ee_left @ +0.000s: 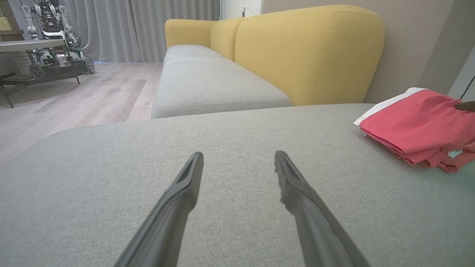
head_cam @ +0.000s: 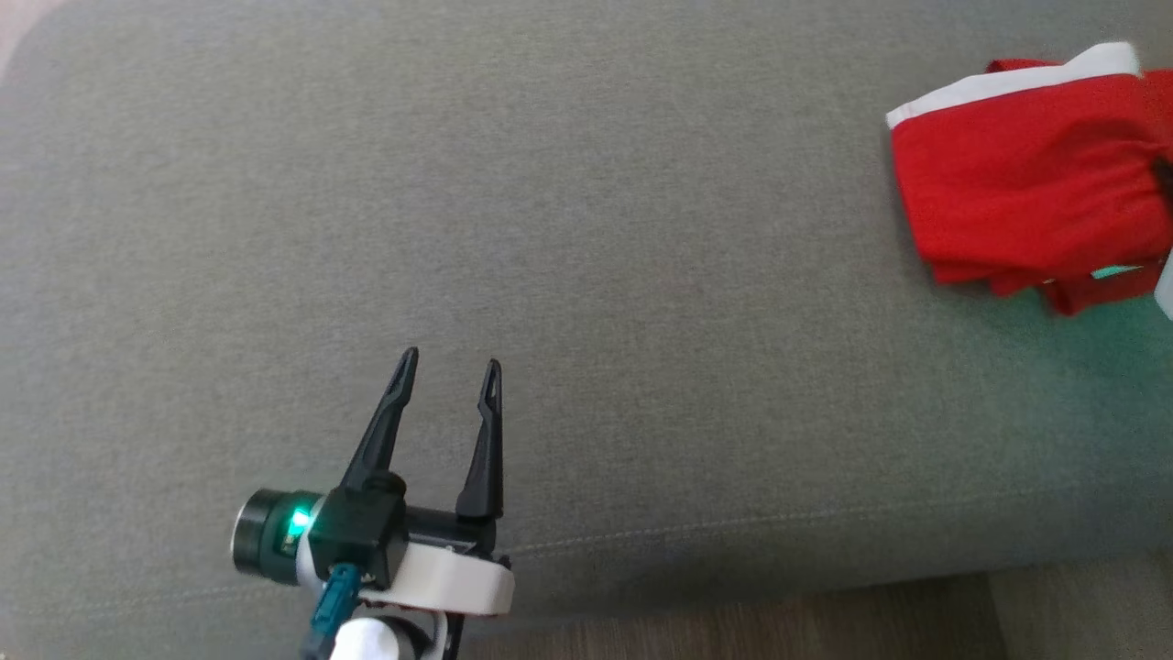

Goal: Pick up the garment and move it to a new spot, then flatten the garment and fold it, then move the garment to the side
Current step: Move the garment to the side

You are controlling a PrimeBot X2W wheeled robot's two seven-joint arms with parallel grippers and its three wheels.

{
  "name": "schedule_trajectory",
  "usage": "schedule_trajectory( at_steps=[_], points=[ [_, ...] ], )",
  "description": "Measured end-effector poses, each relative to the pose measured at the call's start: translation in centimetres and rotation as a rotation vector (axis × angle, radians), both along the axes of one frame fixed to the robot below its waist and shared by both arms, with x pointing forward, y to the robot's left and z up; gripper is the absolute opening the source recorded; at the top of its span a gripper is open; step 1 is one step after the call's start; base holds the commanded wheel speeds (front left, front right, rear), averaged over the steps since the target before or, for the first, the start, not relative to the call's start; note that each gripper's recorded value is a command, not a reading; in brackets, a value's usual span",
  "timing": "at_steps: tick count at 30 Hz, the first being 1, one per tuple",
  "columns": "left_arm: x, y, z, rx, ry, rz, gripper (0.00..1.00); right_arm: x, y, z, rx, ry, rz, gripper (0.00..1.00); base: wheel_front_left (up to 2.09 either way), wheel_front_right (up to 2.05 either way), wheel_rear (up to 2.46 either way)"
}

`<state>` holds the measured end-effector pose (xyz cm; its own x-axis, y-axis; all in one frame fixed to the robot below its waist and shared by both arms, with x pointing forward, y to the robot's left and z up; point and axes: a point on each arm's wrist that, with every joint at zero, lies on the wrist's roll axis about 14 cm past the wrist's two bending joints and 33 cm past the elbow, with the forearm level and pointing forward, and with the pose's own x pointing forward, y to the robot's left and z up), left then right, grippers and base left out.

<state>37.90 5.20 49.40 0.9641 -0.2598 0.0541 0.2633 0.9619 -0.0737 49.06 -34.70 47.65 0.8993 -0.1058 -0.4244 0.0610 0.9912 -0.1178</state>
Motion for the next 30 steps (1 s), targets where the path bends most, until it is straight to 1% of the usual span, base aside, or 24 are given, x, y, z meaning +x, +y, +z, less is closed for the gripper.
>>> schedule_trajectory(
  at_steps=[3,5,10,11,19,25,28,29,30],
  points=[
    [0.2,-0.5,-0.1,-0.008,0.002,-0.016,1.0,-0.3,-0.7,-0.1,-0.031,0.0,-0.001,0.0,0.0,0.0,0.0],
    [0.3,-0.5,-0.4,-0.009,0.01,-0.019,1.0,-0.1,-1.0,-0.1,-0.073,-0.006,0.011,0.0,0.0,0.0,0.0],
    [0.6,-0.7,-1.0,-0.012,0.026,-0.022,1.0,1.3,-2.4,1.5,-0.188,-0.042,0.015,0.0,0.0,0.0,0.0],
    [0.6,-0.7,-1.0,-0.012,0.026,-0.022,1.0,1.3,-2.4,1.5,-0.188,-0.042,0.015,0.0,0.0,0.0,0.0],
    [1.6,-1.0,-1.0,-0.018,0.021,-0.031,1.0,1.1,-5.5,1.3,-0.316,-0.001,-0.036,0.0,0.0,0.0,0.0],
    [1.7,-0.9,-1.2,-0.019,0.026,-0.026,1.0,1.5,-6.1,1.5,-0.362,0.002,-0.045,0.0,0.0,0.0,0.0],
    [1.7,-0.8,-1.2,-0.018,0.027,-0.023,1.0,1.2,-6.9,1.5,-0.386,0.013,-0.062,0.32,0.0,0.0,0.0],
    [1.7,-0.7,-1.2,-0.018,0.027,-0.022,1.0,1.1,-7.2,1.5,-0.392,0.017,-0.072,0.45,0.0,0.0,0.0],
    [1.7,-0.7,-1.2,-0.018,0.026,-0.021,1.0,0.9,-7.5,1.5,-0.395,0.022,-0.084,0.79,0.0,0.0,0.0]
  ],
)
